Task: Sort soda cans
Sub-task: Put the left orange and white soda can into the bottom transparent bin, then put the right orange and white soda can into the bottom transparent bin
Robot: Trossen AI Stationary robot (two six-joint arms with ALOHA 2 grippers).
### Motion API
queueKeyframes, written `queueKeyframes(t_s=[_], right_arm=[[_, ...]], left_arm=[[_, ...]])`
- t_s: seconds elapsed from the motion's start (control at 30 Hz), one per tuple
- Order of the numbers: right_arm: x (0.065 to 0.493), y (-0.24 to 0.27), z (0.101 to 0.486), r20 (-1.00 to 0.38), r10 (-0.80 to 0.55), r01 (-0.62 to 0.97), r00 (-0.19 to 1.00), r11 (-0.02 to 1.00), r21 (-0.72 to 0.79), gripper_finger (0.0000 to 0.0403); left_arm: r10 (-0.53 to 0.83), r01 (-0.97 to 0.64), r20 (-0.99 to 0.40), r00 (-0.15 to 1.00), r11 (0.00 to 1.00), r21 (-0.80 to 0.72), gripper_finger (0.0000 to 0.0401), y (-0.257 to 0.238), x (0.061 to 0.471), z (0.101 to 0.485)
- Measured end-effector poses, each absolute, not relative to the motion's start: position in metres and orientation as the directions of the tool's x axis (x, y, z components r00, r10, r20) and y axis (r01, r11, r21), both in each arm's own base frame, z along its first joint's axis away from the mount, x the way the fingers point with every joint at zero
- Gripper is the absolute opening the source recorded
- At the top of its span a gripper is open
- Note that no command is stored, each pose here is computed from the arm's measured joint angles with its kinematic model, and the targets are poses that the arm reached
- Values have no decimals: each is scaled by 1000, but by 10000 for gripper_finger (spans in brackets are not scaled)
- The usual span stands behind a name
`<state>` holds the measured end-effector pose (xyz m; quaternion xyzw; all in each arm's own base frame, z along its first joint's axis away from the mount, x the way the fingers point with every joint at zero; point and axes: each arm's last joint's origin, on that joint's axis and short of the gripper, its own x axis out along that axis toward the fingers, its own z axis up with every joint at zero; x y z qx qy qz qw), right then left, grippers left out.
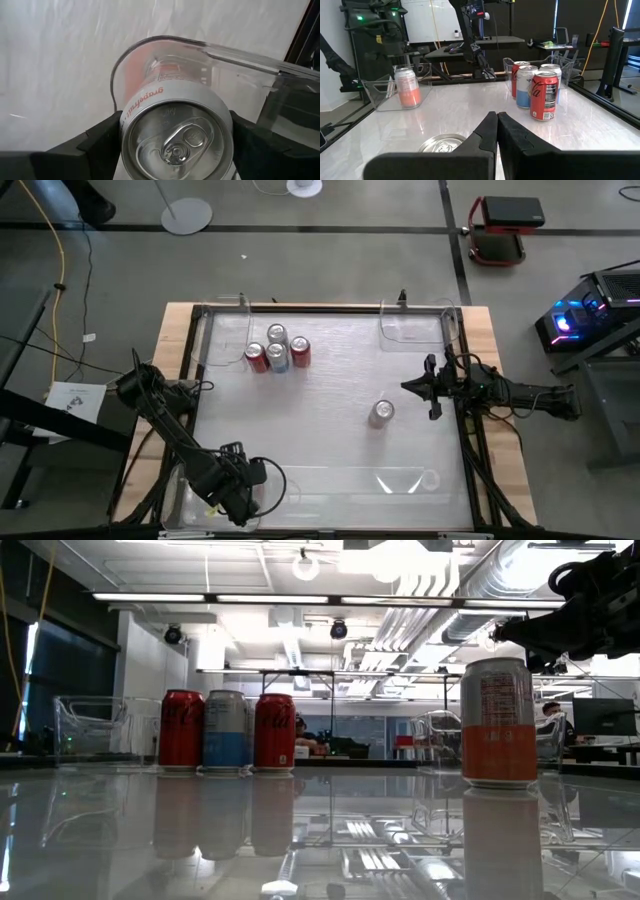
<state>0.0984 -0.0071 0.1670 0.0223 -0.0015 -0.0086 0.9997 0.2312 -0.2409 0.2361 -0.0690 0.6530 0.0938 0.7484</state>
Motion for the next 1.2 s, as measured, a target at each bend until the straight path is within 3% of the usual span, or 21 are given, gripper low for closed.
queueKeyframes(t_s=[0.53, 0.93, 1.07, 1.2], right_arm=[[98, -7, 167, 2, -17, 17, 1000, 999, 45, 3], [98, -7, 167, 2, -17, 17, 1000, 999, 45, 3], [98, -7, 167, 2, -17, 17, 1000, 999, 45, 3], [98, -7, 167, 2, -17, 17, 1000, 999, 45, 3]], left_arm=[[68, -226, -985, 158, 974, 31, 344, -242, 233, 238], [73, -224, -978, 196, 974, 28, 346, -243, 235, 290], [218, -275, -923, 315, 953, 131, 346, -240, 225, 319], [327, -364, -760, 562, 922, 128, 346, -232, 203, 351]])
